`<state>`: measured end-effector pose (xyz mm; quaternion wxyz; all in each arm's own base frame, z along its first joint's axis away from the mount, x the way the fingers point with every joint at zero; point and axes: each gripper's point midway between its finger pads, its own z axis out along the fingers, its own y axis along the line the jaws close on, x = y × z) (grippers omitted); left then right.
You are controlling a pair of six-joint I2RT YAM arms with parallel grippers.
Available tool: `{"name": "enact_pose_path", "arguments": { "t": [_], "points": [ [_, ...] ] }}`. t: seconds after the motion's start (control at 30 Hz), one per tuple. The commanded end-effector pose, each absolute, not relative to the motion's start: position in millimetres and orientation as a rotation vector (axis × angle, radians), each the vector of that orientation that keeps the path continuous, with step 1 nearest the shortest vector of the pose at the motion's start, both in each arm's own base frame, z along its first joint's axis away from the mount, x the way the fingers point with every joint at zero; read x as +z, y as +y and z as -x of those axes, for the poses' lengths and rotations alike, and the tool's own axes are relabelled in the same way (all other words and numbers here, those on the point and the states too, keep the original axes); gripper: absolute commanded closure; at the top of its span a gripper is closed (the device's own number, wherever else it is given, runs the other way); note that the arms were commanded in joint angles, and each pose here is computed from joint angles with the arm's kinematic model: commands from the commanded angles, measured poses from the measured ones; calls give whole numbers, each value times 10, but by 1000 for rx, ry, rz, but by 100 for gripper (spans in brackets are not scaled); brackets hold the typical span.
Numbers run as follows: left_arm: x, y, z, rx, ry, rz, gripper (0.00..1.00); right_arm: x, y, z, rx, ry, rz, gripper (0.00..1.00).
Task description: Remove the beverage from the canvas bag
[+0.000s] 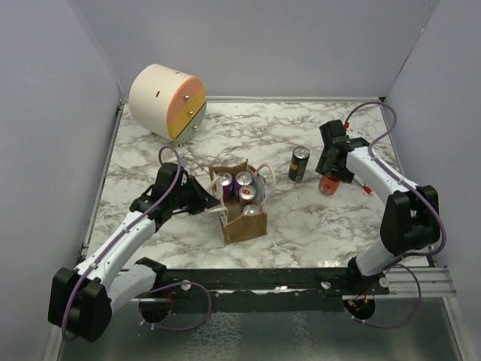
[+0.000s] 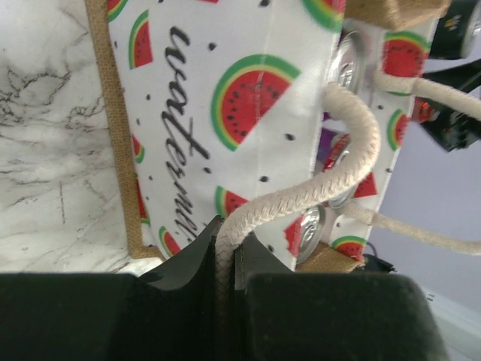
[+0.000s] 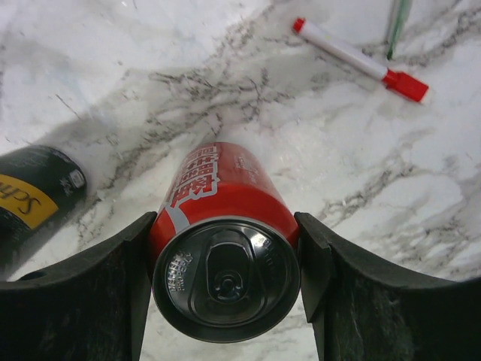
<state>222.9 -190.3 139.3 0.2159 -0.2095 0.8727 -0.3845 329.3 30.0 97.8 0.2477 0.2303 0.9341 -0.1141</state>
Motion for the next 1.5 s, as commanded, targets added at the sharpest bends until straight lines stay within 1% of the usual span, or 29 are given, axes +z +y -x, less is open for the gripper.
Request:
{"name": "enact_pose_path", "arguments": {
  "t": [0.0, 0.27, 0.37, 0.53, 0.6, 0.8, 0.83, 0.93, 1.1, 1.2, 1.3, 1.47],
  "points": [
    [1344, -1918, -2149, -1026, 2521, 435, 100, 1178, 270, -3813, -263, 2384, -572, 98],
    [1473, -1891, -2189, -1017, 2469, 428, 100, 1134, 377, -4021, -196, 2381, -490, 97],
    [1466, -1879, -2147, -1029, 2465, 462, 100, 1078, 437, -4073, -166, 2404, -431, 93],
    [1527, -1855, -2105, -1042, 2442, 502, 100, 962, 549, -4054, -93, 2435, -408, 76],
    [1562, -1848, -2111, -1039, 2437, 510, 100, 955, 557, -4037, -88, 2442, -398, 66],
    [1546, -1839, -2110, -1009, 2475, 509, 100, 1032, 497, -4012, -122, 2428, -378, 27],
    [1535, -1837, -2106, -1003, 2485, 505, 100, 1040, 499, -4009, -120, 2429, -374, 22],
    [1512, -1812, -2080, -965, 2526, 486, 100, 1084, 497, -4004, -124, 2434, -370, 14],
    [1515, -1752, -2049, -888, 2584, 428, 100, 1352, 485, -4001, -114, 2398, -382, 8],
    [1486, -1752, -2025, -878, 2615, 421, 100, 1564, 499, -3864, -69, 2377, -424, 7],
    [1475, -1772, -2013, -892, 2628, 418, 100, 1684, 545, -3612, 16, 2368, -445, 7],
    [1509, -1775, -2054, -878, 2634, 415, 100, 1566, 717, -2998, 204, 2445, -374, 9]
  ]
}}
